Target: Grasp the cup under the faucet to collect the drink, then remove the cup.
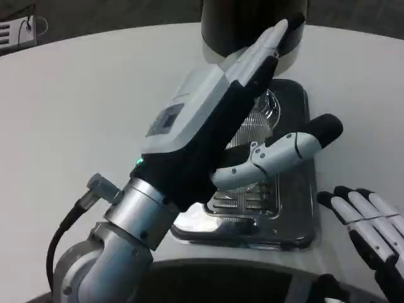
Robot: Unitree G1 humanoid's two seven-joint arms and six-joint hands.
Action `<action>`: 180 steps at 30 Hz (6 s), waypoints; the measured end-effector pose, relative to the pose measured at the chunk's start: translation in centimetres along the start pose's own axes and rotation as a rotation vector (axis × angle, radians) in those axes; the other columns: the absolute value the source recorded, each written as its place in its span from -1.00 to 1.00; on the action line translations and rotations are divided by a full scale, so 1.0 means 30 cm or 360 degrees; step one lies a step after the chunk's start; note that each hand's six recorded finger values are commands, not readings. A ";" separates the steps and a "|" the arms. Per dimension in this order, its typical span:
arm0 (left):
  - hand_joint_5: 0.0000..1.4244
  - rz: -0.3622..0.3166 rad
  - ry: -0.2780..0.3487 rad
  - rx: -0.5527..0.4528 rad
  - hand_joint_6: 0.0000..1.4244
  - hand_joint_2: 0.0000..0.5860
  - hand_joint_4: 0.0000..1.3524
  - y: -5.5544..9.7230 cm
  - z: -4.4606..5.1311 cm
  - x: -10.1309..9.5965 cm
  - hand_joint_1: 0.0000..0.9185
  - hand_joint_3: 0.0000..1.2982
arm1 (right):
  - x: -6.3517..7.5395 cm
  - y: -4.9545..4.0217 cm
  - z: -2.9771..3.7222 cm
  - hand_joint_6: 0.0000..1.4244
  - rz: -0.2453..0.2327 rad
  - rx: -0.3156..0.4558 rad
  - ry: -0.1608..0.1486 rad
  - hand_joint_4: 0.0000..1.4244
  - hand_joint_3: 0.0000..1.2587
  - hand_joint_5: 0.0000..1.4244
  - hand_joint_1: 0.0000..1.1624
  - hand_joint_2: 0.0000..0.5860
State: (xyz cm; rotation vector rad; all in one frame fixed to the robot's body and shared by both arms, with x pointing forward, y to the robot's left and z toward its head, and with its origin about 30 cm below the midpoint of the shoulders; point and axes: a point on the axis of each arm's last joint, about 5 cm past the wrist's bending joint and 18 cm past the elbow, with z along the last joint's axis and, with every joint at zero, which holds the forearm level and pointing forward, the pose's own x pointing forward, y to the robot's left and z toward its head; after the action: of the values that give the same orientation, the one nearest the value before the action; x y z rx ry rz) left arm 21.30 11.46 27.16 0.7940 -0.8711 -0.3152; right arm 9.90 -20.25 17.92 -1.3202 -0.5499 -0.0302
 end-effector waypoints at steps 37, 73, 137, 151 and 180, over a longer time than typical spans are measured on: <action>-0.92 -0.0245 -0.0103 0.0433 -1.00 -0.45 -1.00 0.030 0.028 0.036 -1.00 -0.99 | 0.033 0.013 -0.008 -0.73 -0.0042 0.0114 0.0070 -0.91 -0.86 -0.90 -0.53 0.50; -0.92 -0.0222 -0.0095 0.0448 -1.00 -0.44 -1.00 0.039 0.027 0.033 -1.00 -0.96 | 0.130 0.098 -0.037 -0.70 -0.0050 0.0492 0.0151 -0.91 -0.95 -0.87 -0.39 0.07; -1.00 0.0083 0.0738 0.0604 -1.00 -0.35 -1.00 -0.143 -0.043 -0.435 -1.00 -1.00 | 0.338 0.171 -0.038 -0.66 -0.0044 0.0859 0.0046 -0.94 -1.00 -0.86 -0.08 -0.09; -1.00 0.0057 0.0740 0.0548 -1.00 -0.32 -1.00 -0.175 -0.041 -0.447 -1.00 -1.00 | 0.423 0.189 -0.038 -0.65 -0.0075 0.0905 0.0072 -0.94 -1.00 -0.85 -0.05 -0.12; -1.00 0.0040 0.0781 0.0541 -1.00 -0.31 -1.00 -0.170 -0.046 -0.434 -1.00 -1.00 | 0.536 0.206 -0.022 -0.65 -0.0055 0.0976 -0.0009 -0.91 -1.00 -0.83 0.02 -0.15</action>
State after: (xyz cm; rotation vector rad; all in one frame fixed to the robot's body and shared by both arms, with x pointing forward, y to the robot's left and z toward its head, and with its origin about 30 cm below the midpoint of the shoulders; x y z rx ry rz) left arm 14.61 15.81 15.61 1.1155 -0.4727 0.0582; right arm 26.18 -14.65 18.60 -0.7134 -0.5317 0.1069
